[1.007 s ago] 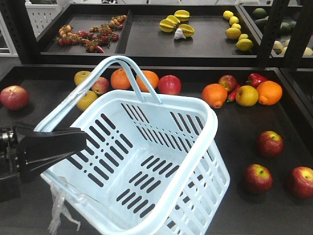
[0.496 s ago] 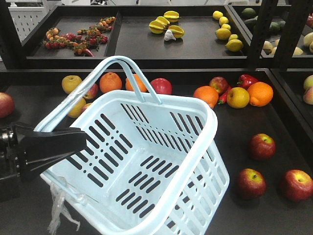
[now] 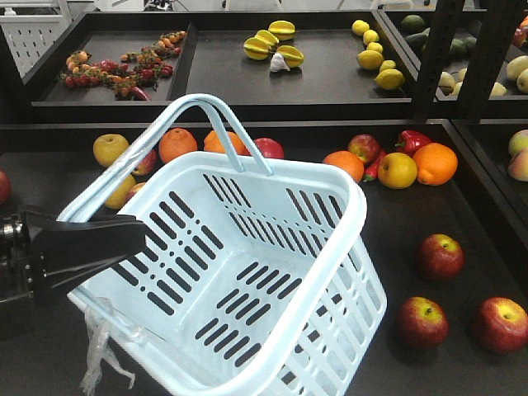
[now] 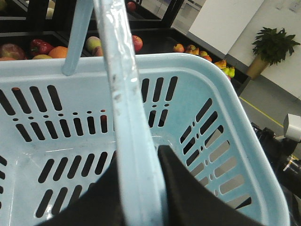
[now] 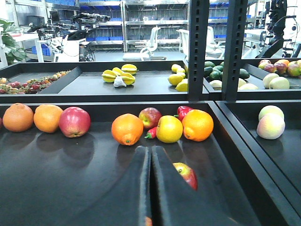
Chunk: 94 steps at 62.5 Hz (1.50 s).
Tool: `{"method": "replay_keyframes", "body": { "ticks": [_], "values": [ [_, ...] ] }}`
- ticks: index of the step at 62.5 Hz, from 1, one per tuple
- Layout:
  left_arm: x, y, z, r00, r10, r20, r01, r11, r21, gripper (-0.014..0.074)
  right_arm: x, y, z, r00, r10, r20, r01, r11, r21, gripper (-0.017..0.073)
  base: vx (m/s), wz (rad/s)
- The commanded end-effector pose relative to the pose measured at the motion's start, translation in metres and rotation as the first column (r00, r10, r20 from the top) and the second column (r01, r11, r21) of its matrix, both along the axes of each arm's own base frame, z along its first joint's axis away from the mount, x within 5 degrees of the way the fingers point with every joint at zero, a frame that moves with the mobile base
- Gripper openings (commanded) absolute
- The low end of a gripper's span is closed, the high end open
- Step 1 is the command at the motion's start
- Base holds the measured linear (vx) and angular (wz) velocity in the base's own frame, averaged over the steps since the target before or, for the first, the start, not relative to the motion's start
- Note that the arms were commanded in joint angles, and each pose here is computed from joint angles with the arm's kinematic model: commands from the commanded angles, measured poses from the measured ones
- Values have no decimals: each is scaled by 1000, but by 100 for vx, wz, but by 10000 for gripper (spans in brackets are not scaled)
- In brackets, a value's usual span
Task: Pick three apples into basket with both arms
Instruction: 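Drive the base up to the fruit table holding the basket aloft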
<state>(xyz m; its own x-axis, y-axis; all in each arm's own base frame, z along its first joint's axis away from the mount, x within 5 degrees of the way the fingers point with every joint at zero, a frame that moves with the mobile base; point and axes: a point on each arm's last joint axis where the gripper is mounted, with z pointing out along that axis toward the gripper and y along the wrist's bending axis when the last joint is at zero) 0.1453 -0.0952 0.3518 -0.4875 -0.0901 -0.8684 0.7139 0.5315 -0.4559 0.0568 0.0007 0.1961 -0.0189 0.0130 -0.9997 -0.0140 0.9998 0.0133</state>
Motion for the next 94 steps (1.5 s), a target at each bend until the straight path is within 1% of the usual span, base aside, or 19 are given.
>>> {"method": "replay_keyframes", "body": {
  "ticks": [1,94],
  "values": [
    [-2,0,12,999,11,30,-11,1000,-21,-7,0,0,3,998,-4,68,5,1000,-10,-1,6,0],
    [-2,0,12,999,11,30,-11,1000,-21,-7,0,0,3,998,-4,69,5,1000,-10,-1,2,0]
  ]
}}
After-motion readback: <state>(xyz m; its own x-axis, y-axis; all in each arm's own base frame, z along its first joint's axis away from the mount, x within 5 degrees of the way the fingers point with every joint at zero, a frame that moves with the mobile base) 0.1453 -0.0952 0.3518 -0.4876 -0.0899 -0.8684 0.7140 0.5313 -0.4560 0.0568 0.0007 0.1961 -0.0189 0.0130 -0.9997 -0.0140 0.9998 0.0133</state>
